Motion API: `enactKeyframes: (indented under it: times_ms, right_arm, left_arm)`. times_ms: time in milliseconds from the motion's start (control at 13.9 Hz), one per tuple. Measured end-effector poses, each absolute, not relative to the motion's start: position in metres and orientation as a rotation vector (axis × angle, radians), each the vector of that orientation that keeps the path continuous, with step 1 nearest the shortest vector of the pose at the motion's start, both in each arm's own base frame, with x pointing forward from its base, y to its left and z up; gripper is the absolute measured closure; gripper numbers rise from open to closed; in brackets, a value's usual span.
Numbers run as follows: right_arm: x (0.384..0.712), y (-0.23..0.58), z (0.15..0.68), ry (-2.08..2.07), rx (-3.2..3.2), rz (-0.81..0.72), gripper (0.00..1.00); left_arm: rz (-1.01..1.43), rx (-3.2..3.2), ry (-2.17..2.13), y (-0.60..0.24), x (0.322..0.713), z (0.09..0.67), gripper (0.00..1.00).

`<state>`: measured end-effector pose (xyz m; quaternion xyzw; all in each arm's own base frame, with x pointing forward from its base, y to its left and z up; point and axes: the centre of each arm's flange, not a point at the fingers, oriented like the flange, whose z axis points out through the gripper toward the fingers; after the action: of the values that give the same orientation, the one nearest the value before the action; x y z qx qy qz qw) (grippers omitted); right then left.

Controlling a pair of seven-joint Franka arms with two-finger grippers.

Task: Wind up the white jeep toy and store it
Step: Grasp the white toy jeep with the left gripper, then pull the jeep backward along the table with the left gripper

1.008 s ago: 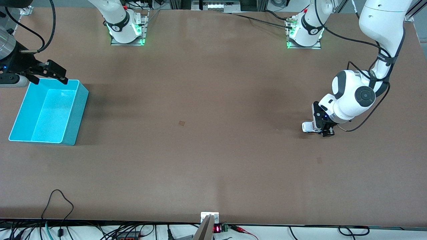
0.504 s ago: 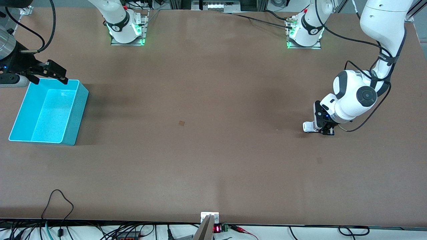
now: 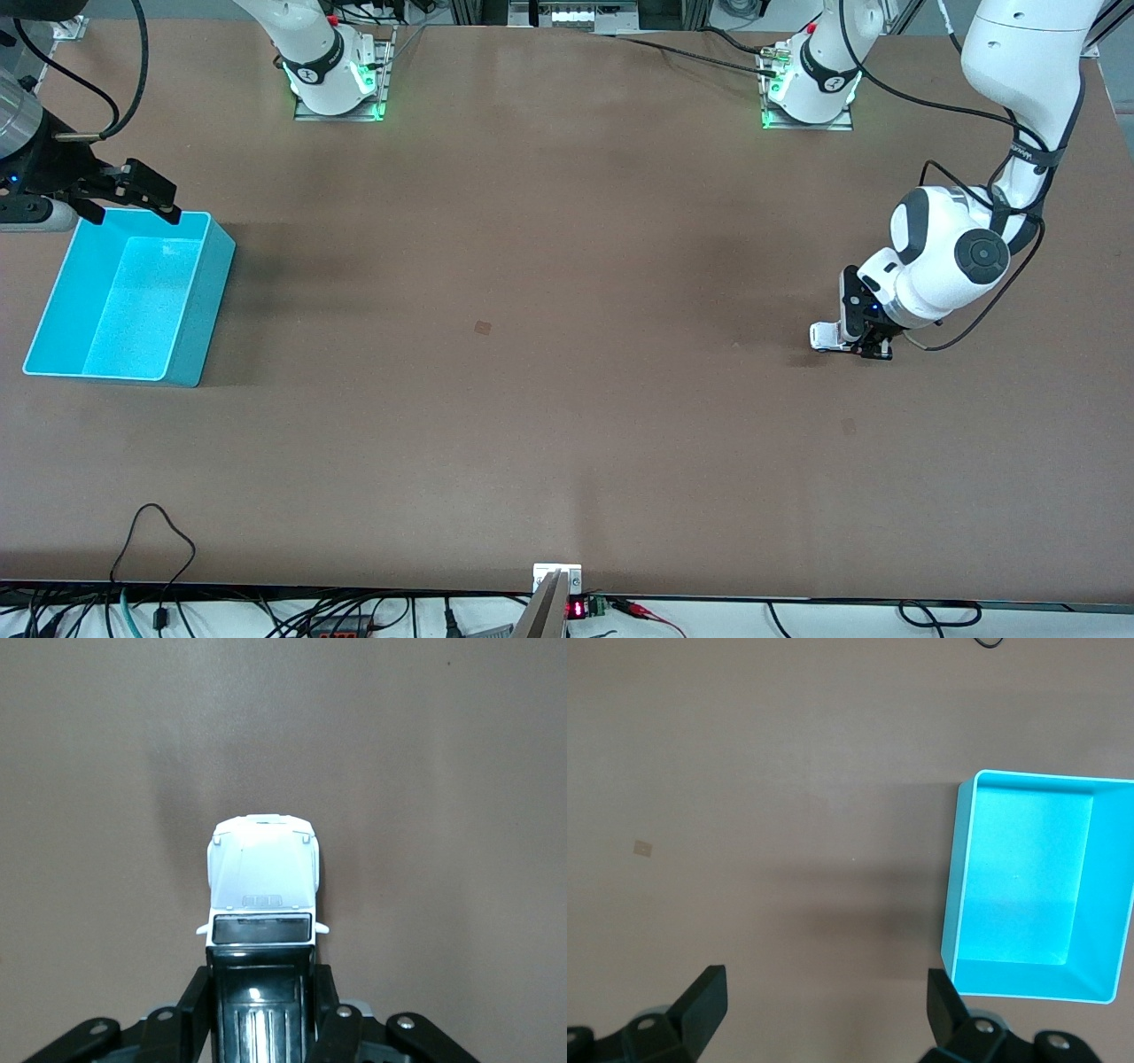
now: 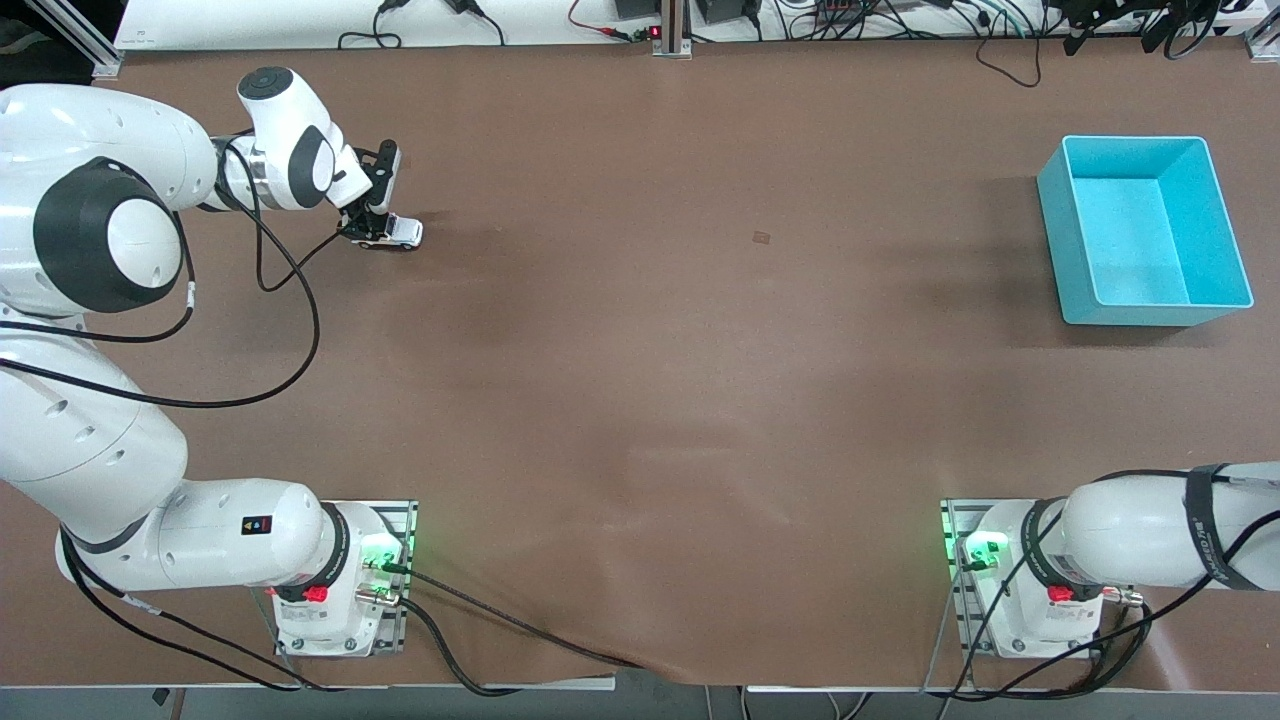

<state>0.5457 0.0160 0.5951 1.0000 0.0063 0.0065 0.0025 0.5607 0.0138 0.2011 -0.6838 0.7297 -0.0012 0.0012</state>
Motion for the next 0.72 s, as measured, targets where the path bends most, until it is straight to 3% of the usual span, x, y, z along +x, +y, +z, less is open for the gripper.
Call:
enactKeyframes:
  times_ms: [360,720]
  right_arm:
    - [0.546,0.017,0.595,0.019,3.147,0.020,0.00]
    - [0.546,0.018,0.595,0.020,3.148,0.020,0.00]
  left_arm:
    - [-0.005,-2.157,2.279,0.042,0.561,0.201,0.51]
    - [-0.010,-2.152,2.275,0.122,0.565,0.201,0.51]
